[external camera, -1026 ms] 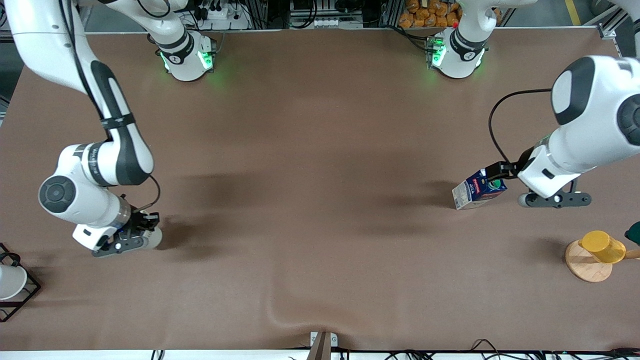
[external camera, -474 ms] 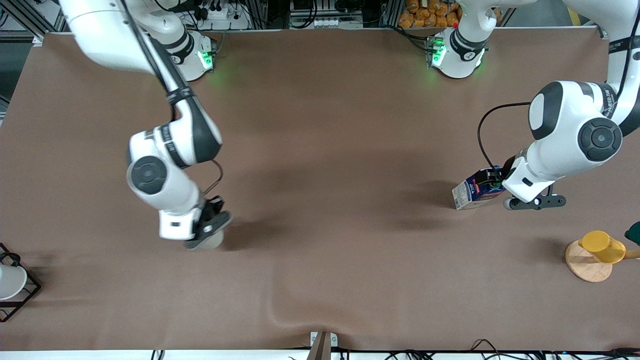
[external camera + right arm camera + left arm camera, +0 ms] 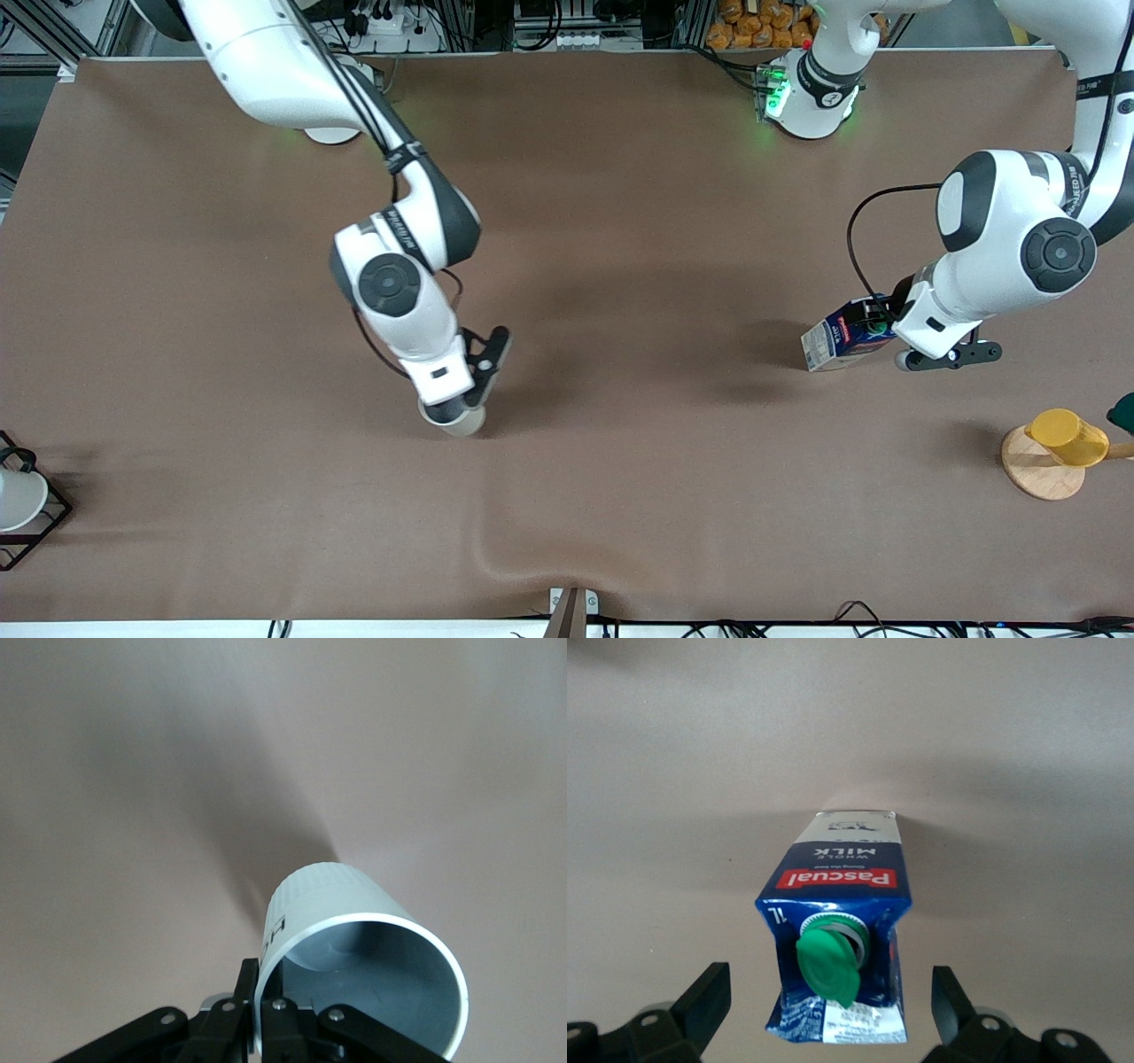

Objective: Place milk next to cup
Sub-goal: 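Carry the grey mug to the table center with the right gripper and release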

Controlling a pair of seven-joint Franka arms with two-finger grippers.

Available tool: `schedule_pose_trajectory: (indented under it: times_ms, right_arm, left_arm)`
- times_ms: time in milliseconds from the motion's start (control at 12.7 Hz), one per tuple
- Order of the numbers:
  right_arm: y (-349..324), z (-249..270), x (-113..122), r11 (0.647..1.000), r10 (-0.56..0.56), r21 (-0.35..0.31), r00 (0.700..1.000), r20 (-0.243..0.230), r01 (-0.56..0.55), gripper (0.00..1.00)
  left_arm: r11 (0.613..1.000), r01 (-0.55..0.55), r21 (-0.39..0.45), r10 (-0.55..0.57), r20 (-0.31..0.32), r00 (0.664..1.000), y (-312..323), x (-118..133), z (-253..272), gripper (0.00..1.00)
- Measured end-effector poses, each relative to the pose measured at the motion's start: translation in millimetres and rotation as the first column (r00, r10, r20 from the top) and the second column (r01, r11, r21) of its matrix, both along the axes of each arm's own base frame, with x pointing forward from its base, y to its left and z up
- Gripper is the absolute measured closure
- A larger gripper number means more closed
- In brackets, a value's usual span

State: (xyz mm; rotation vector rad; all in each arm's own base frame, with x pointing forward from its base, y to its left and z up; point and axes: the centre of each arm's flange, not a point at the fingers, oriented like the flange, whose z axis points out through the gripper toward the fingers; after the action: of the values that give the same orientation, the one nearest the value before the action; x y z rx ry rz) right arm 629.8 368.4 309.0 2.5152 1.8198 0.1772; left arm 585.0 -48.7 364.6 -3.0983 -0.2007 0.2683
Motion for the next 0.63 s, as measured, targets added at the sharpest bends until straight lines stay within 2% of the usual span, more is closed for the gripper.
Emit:
schedule_pose_trajectory:
  times_ms: [158,237,632]
  right_arm:
    - [41,-8,-15,0.997,0.071,0.031,0.996,0.049,-0.072,0.96]
    - [63,-13,-27,0.994,0.103,0.037,0.993,0.057,-0.105,0.96]
    - [112,-54,-56,0.982,0.185,0.033,0.982,0.027,-0.186,0.96]
  left_arm:
    - [1.0,-0.028,0.005,0.028,-0.011,1.0,1,1,-8,0.0]
    - [0.999,-0.043,0.008,0.043,-0.015,0.999,1,1,-12,0.0]
    - [0.998,-0.058,0.01,0.058,-0.016,0.998,0,4,-25,0.0]
